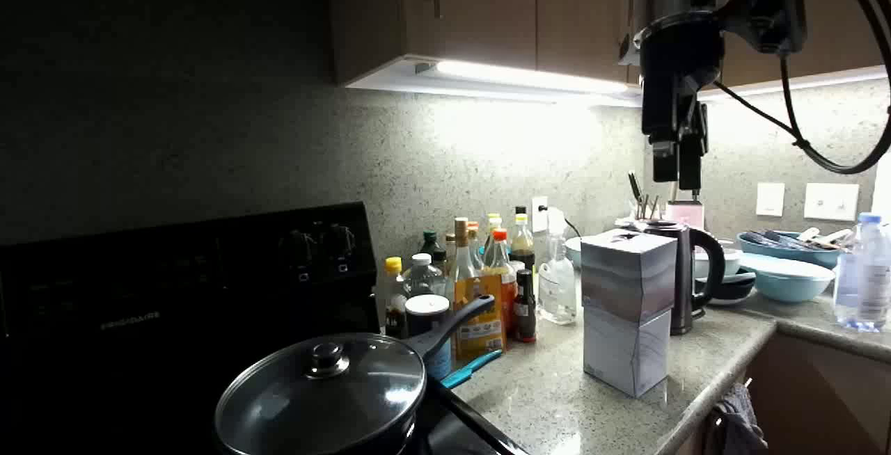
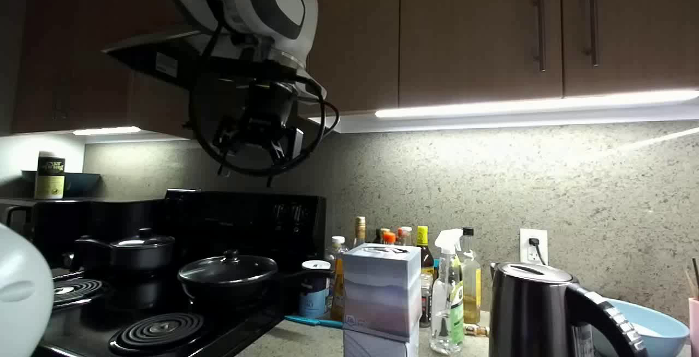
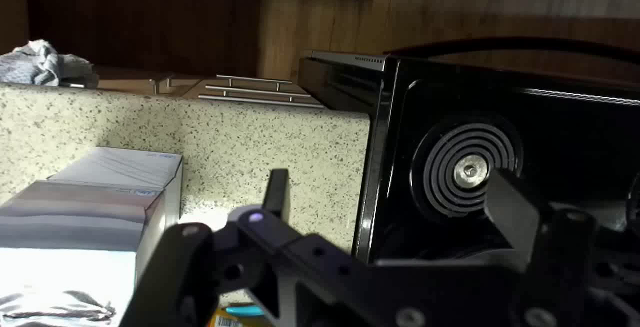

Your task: Unstack the tissue boxes then stack them up again.

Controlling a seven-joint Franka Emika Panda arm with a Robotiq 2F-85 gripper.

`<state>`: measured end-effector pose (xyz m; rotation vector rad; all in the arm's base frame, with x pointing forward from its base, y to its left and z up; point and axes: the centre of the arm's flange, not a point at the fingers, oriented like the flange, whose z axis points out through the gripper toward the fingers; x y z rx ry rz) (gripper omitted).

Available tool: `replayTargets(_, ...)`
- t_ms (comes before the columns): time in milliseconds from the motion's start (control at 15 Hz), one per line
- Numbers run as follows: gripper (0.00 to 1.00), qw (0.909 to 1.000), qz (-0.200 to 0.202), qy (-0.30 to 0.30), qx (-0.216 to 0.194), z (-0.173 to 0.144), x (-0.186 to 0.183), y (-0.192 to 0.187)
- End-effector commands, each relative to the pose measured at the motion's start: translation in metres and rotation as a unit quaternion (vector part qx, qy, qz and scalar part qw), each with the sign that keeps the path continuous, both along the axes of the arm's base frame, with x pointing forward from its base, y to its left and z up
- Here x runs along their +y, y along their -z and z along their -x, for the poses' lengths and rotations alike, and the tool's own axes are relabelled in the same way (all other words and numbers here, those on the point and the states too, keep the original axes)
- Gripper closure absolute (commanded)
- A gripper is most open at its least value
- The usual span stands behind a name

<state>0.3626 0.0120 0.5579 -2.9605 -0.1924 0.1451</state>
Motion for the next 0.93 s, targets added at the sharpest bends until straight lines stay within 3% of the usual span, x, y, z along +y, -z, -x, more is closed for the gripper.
replayTargets(0,0.00,1.0000,0.000,0.000,0.000,0.000,0.000,0.000)
replayTargets(333,0.00,1.0000,0.000,-0.001,0.001,-0.006,-0.003,0.002)
replayTargets(867,0.00,0.9987,0.000,0.042,0.028,-0.056,-0.039,0.023)
